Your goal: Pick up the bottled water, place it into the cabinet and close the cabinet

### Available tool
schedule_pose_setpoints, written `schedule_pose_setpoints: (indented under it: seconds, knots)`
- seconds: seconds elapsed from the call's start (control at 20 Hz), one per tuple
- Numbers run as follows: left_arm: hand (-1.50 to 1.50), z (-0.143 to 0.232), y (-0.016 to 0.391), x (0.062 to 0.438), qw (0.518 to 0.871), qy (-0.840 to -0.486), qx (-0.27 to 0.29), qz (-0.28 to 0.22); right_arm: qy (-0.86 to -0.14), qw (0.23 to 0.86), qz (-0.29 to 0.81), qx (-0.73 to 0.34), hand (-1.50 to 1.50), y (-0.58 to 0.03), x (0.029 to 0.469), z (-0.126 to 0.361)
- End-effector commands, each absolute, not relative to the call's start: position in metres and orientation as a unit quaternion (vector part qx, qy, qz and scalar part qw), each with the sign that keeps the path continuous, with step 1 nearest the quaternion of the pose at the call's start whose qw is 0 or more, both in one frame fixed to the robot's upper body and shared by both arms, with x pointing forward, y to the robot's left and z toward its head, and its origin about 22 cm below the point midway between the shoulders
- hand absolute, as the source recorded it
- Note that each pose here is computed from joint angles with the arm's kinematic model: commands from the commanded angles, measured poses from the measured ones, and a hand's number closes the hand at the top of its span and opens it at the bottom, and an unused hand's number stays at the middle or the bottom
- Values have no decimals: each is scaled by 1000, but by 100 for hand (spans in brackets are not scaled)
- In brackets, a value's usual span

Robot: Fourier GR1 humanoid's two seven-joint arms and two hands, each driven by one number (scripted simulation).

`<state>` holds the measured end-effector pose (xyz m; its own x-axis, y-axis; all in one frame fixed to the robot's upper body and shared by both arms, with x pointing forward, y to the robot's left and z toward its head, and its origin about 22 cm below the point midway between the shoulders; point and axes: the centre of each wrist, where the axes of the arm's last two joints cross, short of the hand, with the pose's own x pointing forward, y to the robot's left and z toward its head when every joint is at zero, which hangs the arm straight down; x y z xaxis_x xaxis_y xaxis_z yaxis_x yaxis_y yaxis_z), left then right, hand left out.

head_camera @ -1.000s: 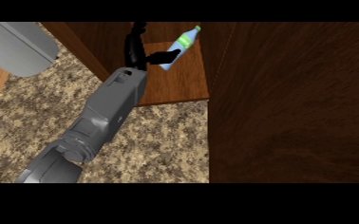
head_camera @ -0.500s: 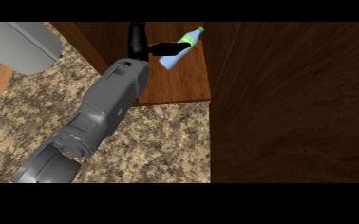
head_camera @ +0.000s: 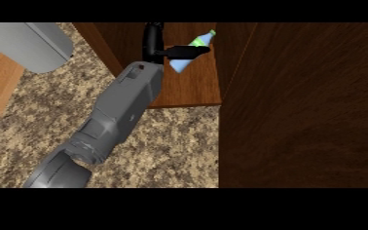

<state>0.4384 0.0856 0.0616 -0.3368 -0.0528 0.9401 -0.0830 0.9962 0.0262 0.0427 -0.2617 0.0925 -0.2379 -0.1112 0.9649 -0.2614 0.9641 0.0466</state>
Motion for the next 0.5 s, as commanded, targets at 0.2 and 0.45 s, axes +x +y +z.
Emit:
schedule_pose_setpoints:
  seconds: [0.2, 0.45]
  knots:
    - [-150, 29, 89, 417, 573, -819, 10, 24, -796, 591, 52, 118, -150, -254, 38, 127]
    - [-150, 15, 81, 391, 579, -813, -49, 32, -794, 595, 51, 118, -150, -258, 42, 118]
